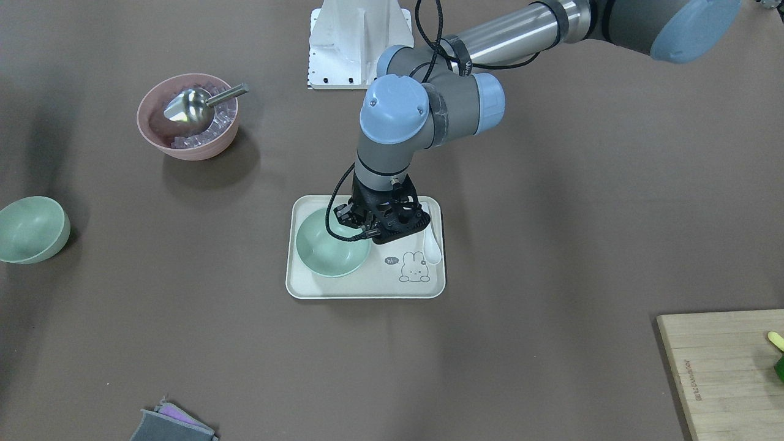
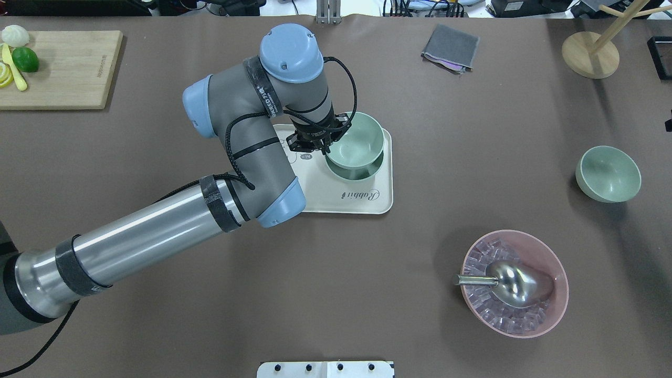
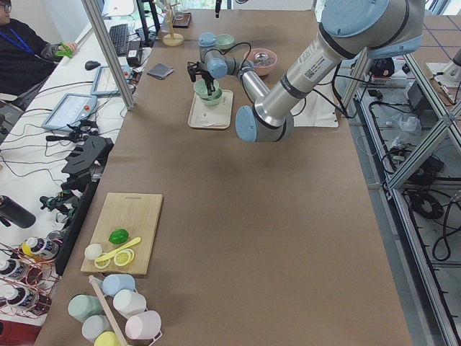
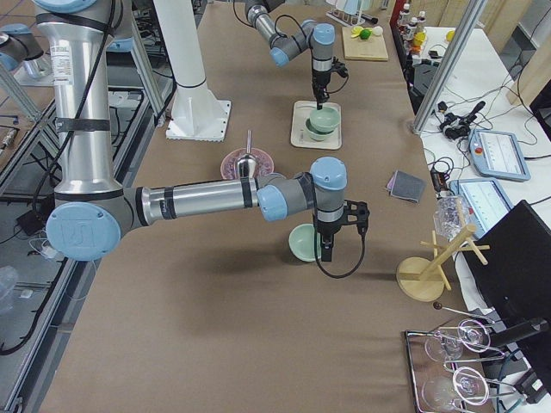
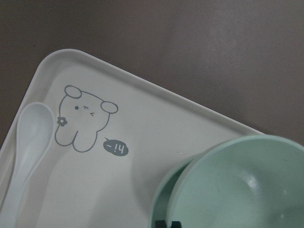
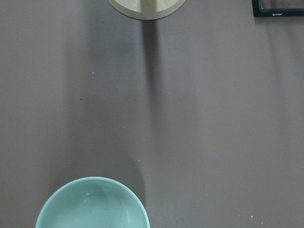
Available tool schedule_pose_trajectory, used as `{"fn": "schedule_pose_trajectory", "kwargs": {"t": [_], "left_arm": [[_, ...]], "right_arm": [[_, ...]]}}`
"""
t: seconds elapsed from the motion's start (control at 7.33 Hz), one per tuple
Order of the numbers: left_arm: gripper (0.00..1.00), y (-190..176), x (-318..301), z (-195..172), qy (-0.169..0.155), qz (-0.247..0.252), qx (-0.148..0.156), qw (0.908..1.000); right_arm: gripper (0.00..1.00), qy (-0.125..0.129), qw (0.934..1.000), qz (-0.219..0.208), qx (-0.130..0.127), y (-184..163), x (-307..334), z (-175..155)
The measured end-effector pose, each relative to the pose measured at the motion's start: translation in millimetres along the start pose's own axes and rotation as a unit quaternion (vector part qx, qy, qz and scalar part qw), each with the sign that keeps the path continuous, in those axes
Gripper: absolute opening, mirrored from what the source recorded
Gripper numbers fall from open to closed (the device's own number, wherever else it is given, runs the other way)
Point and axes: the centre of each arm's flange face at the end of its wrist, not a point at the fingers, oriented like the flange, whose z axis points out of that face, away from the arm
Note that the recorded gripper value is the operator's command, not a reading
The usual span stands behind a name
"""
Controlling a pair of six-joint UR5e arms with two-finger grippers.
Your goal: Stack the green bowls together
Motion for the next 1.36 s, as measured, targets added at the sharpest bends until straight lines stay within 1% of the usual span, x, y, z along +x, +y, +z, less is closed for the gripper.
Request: {"fn": "schedule_pose_trajectory", "kwargs": {"t": [1.23, 1.36], "left_arm": [[0.00, 11, 0, 8, 0.006, 0.009, -0.006, 0.9999], [0.00, 11, -3, 11, 0.010, 0.011, -0.006, 0.9999]], "right_arm": [[1.00, 0.000, 1.0000, 0.001, 0.000, -1, -1, 0], [1.00, 0.000, 1.0000, 0.001, 0.001, -1, -1, -1]]}}
